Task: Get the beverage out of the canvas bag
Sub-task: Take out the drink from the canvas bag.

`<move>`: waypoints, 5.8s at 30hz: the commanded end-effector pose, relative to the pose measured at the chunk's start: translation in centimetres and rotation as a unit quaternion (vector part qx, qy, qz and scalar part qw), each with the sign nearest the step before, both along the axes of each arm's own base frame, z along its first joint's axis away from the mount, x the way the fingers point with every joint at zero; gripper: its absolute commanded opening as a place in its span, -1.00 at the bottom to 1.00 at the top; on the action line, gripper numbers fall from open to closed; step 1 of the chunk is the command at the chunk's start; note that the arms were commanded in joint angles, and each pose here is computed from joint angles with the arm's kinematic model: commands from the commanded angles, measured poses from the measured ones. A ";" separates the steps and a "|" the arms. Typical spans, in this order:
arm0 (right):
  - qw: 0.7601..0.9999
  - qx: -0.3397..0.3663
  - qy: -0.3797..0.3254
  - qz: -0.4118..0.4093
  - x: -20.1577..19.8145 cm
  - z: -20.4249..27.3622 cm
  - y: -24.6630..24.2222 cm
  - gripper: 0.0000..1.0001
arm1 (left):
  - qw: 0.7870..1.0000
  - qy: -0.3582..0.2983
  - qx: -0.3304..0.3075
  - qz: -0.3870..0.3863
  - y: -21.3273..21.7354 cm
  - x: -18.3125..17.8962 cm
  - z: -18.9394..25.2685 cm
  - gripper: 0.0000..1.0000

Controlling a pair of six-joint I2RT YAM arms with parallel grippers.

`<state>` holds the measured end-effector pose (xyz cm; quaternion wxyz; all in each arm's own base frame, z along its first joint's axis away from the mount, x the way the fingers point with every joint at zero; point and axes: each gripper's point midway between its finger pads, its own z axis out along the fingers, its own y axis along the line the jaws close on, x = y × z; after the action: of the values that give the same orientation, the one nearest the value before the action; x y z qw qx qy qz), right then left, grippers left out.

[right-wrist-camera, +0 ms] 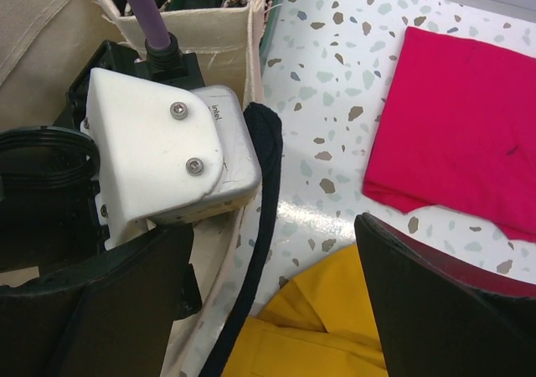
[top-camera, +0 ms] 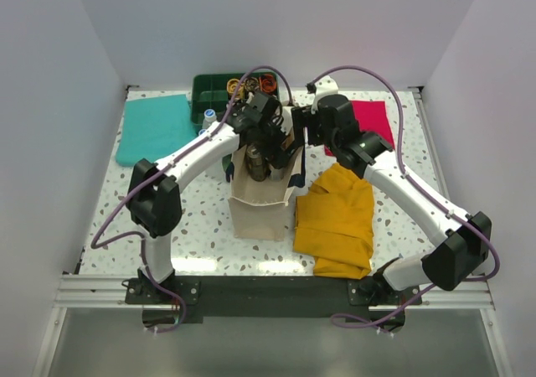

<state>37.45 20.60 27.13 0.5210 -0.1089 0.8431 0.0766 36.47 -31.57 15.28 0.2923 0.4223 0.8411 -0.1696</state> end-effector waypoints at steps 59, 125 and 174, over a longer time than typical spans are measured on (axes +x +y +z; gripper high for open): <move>0.997 0.046 -0.055 -0.009 0.4 3.5 -0.3 0.71 | 0.997 0.031 0.051 -0.045 -1.5 -1.4 -5.8 -1.00; 0.996 0.073 -0.056 -0.005 0.2 4.3 0.3 0.73 | 0.992 -0.109 -0.058 0.006 -1.9 -0.5 10.2 -1.00; 0.995 0.074 -0.062 -0.017 -1.0 4.4 -1.0 0.75 | 0.960 -0.209 -0.184 -0.011 -0.6 -4.1 24.6 -1.00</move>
<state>35.27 23.80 37.71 0.6228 -0.0805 0.7390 0.2441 34.58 -32.03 25.82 0.3793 0.4084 0.8122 -0.1723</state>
